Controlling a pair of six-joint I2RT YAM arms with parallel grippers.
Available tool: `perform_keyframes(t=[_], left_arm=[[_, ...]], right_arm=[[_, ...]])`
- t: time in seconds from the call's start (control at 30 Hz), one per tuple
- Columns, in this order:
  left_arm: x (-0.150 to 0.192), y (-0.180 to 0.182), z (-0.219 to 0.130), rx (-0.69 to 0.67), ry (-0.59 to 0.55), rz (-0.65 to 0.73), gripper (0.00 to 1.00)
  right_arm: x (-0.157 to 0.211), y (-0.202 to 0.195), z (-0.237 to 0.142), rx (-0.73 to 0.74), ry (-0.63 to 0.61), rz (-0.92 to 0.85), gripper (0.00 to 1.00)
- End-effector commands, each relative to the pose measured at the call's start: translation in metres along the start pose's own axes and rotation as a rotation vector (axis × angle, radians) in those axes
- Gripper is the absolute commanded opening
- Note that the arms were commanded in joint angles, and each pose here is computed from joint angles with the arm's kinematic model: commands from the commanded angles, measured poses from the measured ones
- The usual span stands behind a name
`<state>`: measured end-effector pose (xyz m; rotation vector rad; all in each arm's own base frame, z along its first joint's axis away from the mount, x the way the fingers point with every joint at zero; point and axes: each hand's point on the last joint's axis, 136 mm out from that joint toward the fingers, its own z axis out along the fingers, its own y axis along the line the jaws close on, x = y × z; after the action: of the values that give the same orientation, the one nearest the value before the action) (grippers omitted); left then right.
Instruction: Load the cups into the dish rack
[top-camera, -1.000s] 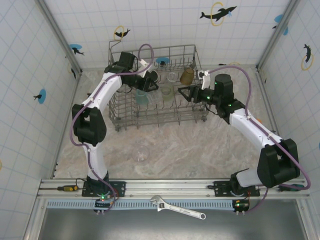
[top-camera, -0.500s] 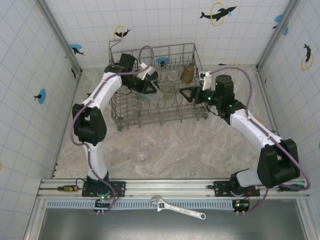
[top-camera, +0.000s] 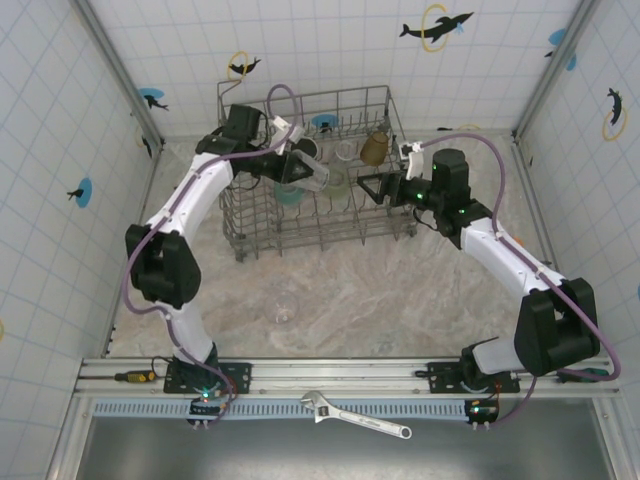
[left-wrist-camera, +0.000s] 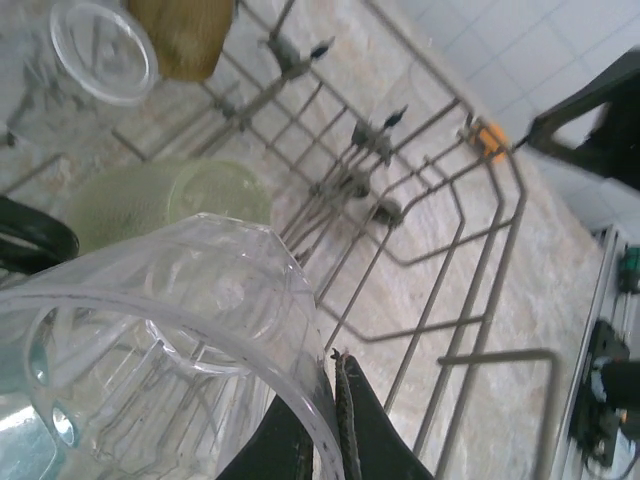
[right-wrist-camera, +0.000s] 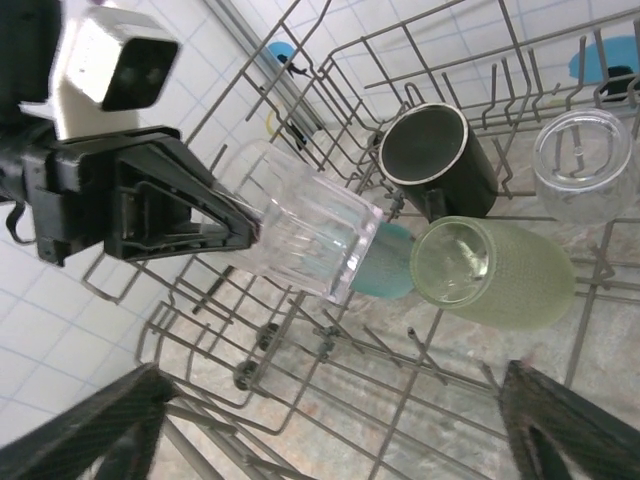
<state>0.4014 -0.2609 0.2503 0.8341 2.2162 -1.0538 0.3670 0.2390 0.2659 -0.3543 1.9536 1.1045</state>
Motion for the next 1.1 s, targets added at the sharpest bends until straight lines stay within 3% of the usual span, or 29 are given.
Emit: perform_keyframes(t=[0.0, 0.13, 0.33, 1.07], left_arm=[[-0.034, -0.023, -0.020, 0.023, -0.172, 0.055, 0.00], [-0.041, -0.030, -0.032, 0.081, -0.294, -0.013, 0.00], [-0.046, -0.053, -0.043, 0.275, -0.383, -0.119, 0.00], [-0.047, -0.081, -0.056, 0.499, -0.416, -0.132, 0.00]], right_arm=[[-0.018, 0.016, -0.004, -0.066, -0.056, -0.026, 1.00], [-0.024, 0.021, 0.000, -0.132, -0.062, 0.008, 1.00], [-0.033, 0.027, 0.009, -0.214, -0.078, 0.050, 1.00], [-0.052, 0.049, 0.045, -0.502, -0.123, 0.173, 1.00]])
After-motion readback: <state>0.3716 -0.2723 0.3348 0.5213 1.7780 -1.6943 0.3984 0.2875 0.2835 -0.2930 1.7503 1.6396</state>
